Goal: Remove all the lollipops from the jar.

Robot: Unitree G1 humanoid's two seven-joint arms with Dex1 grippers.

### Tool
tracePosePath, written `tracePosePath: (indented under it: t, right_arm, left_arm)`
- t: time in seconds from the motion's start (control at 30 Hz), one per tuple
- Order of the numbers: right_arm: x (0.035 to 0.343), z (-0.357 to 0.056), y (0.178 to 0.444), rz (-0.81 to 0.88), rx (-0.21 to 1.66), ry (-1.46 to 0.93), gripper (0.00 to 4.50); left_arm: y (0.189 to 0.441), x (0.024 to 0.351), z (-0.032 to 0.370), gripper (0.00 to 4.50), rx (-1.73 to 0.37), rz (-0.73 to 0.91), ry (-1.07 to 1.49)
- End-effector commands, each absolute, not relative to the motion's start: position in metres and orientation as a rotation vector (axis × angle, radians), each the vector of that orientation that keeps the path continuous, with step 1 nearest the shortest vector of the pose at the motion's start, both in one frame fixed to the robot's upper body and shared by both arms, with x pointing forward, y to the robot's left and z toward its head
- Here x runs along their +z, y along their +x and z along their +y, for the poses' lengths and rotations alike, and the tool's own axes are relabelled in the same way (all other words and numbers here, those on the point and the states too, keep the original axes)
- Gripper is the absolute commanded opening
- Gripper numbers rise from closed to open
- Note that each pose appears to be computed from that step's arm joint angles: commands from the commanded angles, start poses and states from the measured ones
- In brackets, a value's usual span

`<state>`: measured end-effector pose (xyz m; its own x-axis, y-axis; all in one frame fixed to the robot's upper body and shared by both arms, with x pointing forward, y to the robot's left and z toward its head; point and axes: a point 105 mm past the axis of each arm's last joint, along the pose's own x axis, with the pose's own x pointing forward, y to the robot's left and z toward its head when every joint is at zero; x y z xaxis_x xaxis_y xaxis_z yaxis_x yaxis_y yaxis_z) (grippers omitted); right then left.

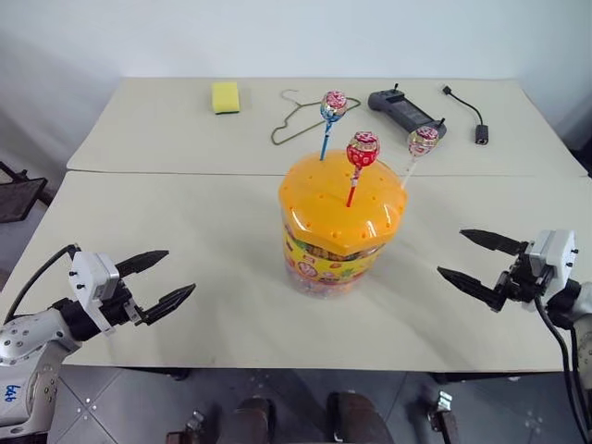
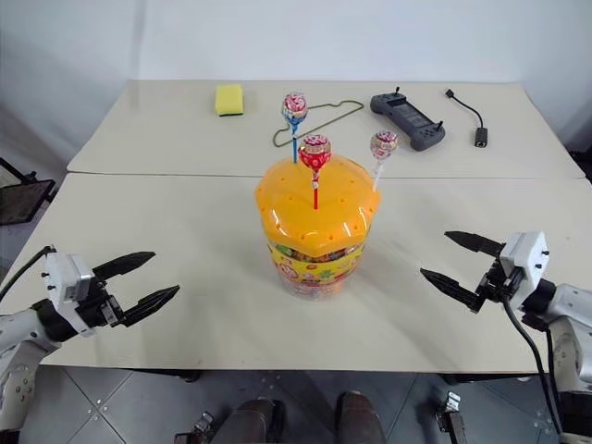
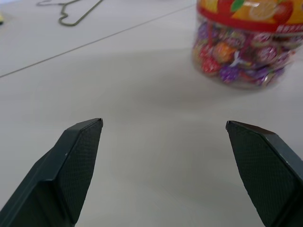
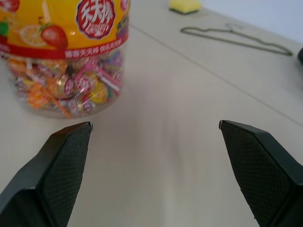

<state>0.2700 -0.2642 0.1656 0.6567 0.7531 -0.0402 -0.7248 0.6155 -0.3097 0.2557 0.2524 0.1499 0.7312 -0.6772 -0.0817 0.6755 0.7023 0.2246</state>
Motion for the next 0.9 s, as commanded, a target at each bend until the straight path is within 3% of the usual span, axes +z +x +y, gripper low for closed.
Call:
tracePosePath:
  t: [0.03, 0.27, 0.37, 0.43, 0.57, 0.7, 0.77, 0.9]
  right_arm:
    - [0.179, -0.263, 0.253, -0.116, 0.895, -0.365, 4.49]
    - [0.251, -0.23, 0.221, -0.424, 0.9, -0.123, 4.49]
    - [0.268, -0.217, 0.206, -0.512, 0.871, -0.08, 4.49]
    - [0.278, -0.208, 0.19, -0.6, 0.859, -0.061, 4.49]
    - [0.281, -0.191, 0.168, -0.636, 0.906, -0.004, 4.49]
    - [0.281, -0.184, 0.159, -0.658, 0.864, -0.015, 4.49]
    - [0.281, -0.187, 0.157, -0.664, 0.834, -0.037, 4.49]
    - [0.277, -0.187, 0.155, -0.652, 0.818, -0.056, 4.49]
  left_arm:
    - [0.26, 0.163, 0.248, 4.41, -0.8, -0.03, 0.29]
    - [0.266, 0.218, 0.217, 4.41, -1.143, -0.072, 0.019]
    - [0.267, 0.227, 0.212, 4.41, -1.259, -0.011, -0.076]
    - [0.281, 0.243, 0.209, 4.41, -1.303, -0.064, -0.147]
    - [0.301, 0.266, 0.199, 4.41, -1.371, -0.132, -0.195]
    - [0.322, 0.279, 0.162, 4.41, -1.503, -0.136, -0.105]
    - [0.33, 0.297, 0.132, 4.41, -1.598, -0.222, -0.103]
    - [0.33, 0.311, 0.093, 4.41, -1.762, -0.273, -0.092]
